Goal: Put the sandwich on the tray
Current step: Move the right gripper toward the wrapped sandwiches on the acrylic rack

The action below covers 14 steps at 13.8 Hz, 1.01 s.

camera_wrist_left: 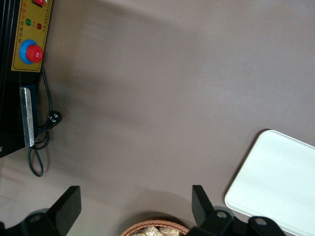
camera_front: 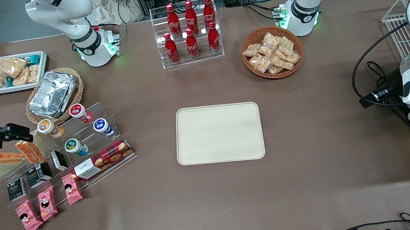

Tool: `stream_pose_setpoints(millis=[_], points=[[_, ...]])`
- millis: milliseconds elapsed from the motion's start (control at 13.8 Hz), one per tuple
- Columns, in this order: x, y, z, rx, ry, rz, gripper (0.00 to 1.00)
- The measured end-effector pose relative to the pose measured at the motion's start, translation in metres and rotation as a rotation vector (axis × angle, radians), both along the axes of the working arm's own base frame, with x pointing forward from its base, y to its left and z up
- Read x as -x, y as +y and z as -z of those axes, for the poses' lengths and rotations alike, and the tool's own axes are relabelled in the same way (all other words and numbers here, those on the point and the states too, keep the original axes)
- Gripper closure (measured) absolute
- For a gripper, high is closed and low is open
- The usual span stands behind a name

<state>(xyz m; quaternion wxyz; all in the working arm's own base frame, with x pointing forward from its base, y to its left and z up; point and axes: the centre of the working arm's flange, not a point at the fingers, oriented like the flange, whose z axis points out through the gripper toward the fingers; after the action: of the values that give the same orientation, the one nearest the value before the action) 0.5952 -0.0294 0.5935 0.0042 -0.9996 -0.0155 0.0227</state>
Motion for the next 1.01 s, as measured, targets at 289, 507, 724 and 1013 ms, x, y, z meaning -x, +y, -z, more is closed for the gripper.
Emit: stream_pose_setpoints(millis=[289, 507, 724, 1013], points=[[0.007, -0.007, -0.014, 0.001, -0.020, 0.012, 0.02], [0.007, -0.012, -0.013, 0.002, -0.020, 0.021, 0.02], [0.009, -0.027, -0.013, 0.004, -0.020, 0.049, 0.02], [0.011, -0.046, -0.013, 0.005, -0.018, 0.082, 0.02]])
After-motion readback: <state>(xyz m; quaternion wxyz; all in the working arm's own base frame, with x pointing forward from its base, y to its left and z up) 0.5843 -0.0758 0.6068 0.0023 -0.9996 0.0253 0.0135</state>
